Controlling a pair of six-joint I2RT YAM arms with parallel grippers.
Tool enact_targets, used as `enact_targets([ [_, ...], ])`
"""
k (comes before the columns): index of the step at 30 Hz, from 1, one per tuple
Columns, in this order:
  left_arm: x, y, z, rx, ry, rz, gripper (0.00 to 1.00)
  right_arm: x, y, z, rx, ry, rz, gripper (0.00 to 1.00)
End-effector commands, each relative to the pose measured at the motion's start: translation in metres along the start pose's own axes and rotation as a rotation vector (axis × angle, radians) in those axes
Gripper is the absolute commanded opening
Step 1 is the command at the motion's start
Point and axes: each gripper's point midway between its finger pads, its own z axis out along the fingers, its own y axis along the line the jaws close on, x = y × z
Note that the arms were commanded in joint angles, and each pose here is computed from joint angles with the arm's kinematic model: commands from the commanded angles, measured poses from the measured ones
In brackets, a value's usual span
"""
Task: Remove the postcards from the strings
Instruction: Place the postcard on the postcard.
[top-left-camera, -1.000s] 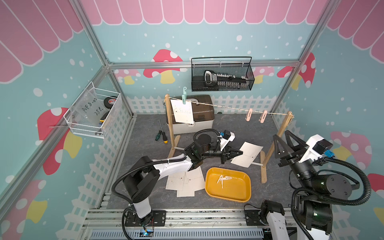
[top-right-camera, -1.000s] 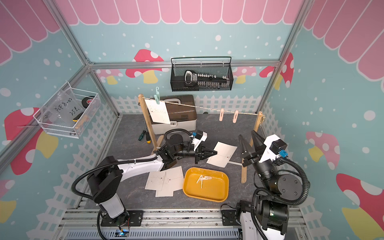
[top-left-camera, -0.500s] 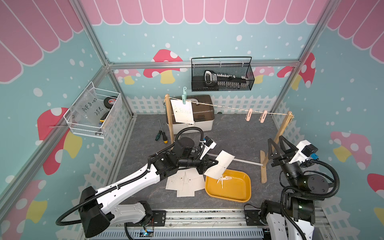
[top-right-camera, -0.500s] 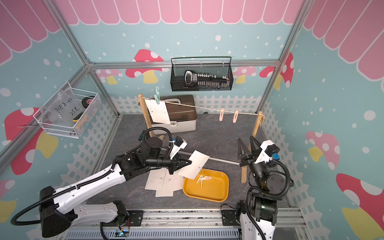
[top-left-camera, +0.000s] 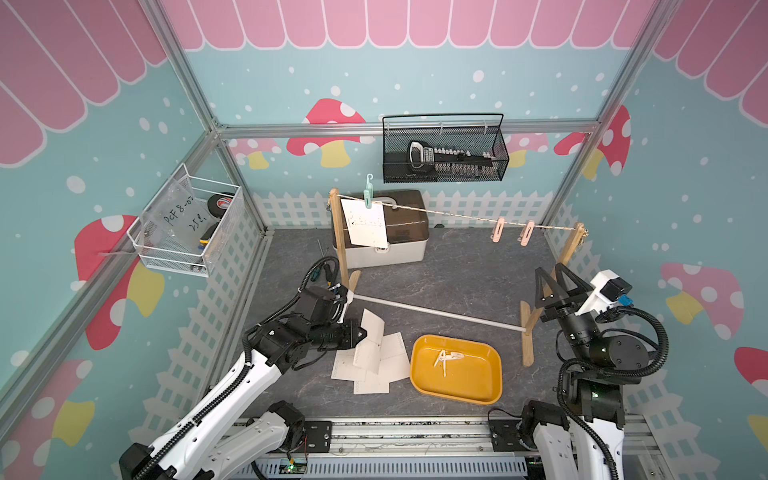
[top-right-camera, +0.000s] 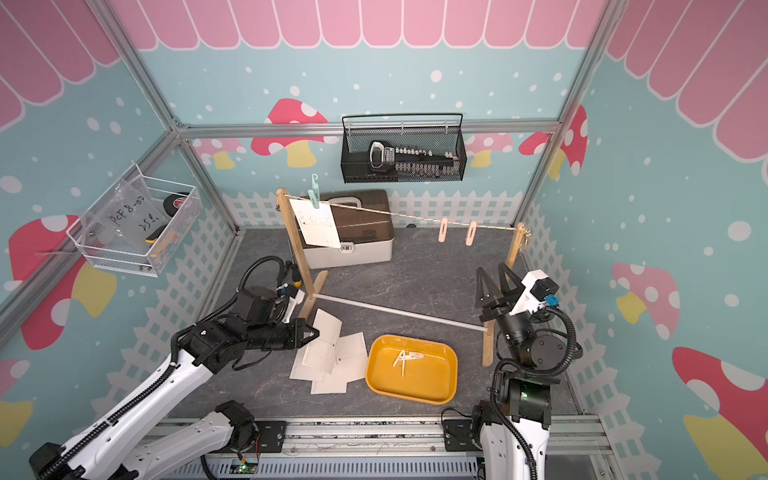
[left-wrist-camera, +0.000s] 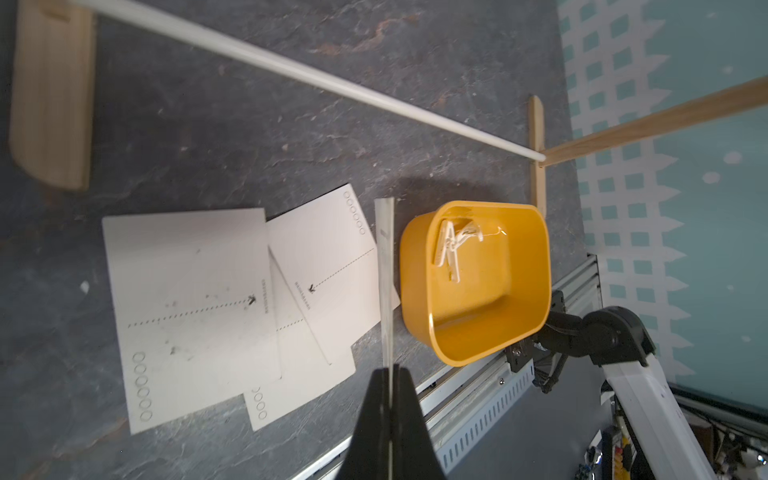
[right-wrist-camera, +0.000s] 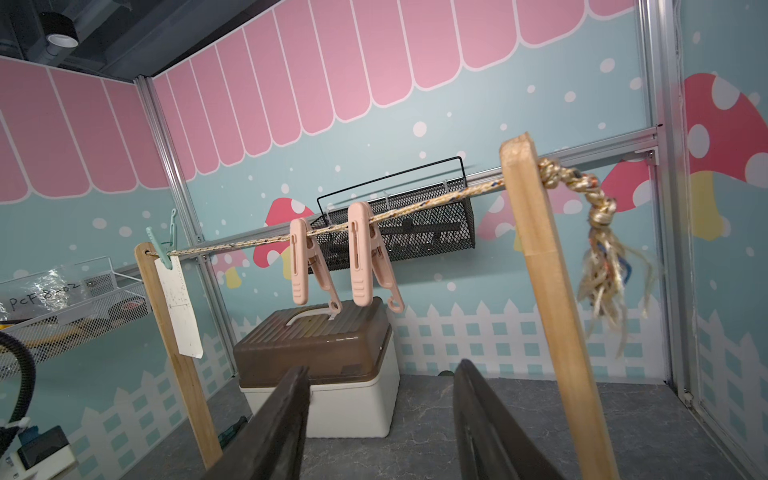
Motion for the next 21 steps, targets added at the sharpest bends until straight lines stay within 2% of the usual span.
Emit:
enact_targets([
  [1, 0.017, 0.033, 0.003, -0.090, 0.030, -0.235, 0.00, -0.005, 0.008, -0.003, -0.029, -0.032, -0.002, 0.55],
  [7, 0.013, 0.061, -0.003, -0.162, -0.094, -0.413, 0.00, -0.006, 0.003, -0.001, -0.010, -0.044, -0.004, 0.56],
  [11, 0.000, 0.085, -0.013, -0.162, -0.271, -0.643, 0.00, -0.008, -0.002, 0.004, 0.001, -0.060, 0.004, 0.56],
  [13, -0.001, 0.091, -0.007, -0.130, -0.299, -0.745, 0.00, -0.010, -0.002, 0.003, 0.007, -0.072, -0.003, 0.56],
  [18, -0.004, 0.099, 0.014, -0.071, -0.316, -0.856, 0.00, -0.013, -0.001, 0.003, 0.004, -0.079, -0.032, 0.56],
  [21, -0.006, 0.104, 0.015, -0.077, -0.347, -0.873, 0.00, -0.011, 0.000, 0.003, 0.003, -0.078, -0.037, 0.56],
])
